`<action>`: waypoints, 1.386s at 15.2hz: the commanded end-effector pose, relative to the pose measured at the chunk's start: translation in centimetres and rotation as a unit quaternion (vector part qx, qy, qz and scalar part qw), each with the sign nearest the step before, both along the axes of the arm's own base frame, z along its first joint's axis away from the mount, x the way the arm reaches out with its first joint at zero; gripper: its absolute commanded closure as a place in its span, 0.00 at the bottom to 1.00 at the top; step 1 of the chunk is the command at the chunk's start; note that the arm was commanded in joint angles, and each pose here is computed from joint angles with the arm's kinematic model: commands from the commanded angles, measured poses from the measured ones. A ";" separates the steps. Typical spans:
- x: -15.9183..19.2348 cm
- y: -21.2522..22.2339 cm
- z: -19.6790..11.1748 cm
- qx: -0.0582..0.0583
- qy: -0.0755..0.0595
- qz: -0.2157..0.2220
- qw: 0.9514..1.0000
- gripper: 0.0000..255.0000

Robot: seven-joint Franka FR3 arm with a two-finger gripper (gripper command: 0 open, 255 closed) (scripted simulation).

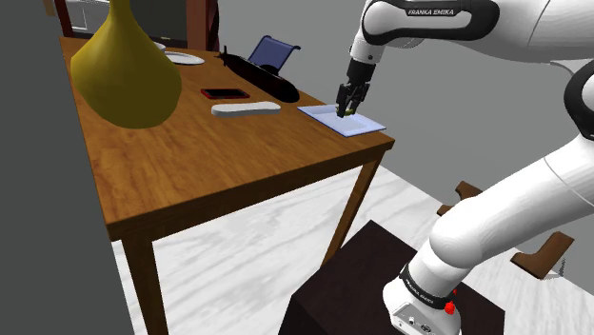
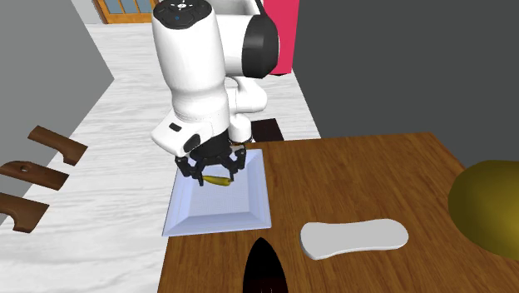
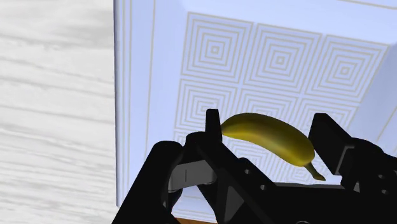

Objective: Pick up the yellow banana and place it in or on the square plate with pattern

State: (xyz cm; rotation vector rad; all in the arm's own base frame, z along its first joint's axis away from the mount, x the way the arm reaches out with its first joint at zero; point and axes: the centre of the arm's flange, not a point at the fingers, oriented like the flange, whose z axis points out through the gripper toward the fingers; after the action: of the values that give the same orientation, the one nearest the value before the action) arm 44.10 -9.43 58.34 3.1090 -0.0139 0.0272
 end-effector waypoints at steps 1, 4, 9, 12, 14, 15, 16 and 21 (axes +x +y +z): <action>0.0 0.1 -0.7 0.000 0.000 0.000 1.000 1.00; 0.0 0.1 -0.7 0.000 0.000 0.000 1.000 1.00; 0.0 0.1 -0.7 0.000 0.000 0.000 1.000 0.00; 0.0 0.1 -0.7 0.000 0.000 0.000 1.000 0.00; 0.0 0.1 -0.7 0.000 0.000 0.000 1.000 0.00; 0.0 0.1 0.6 0.000 0.000 0.000 1.000 0.00; 0.0 0.1 1.9 0.000 0.000 0.000 1.000 0.00; 0.0 0.2 4.3 0.000 0.000 0.000 1.000 0.00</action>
State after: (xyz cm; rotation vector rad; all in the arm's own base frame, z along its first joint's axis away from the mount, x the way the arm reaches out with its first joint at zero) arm 44.03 -9.22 62.49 3.1088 -0.0136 0.0290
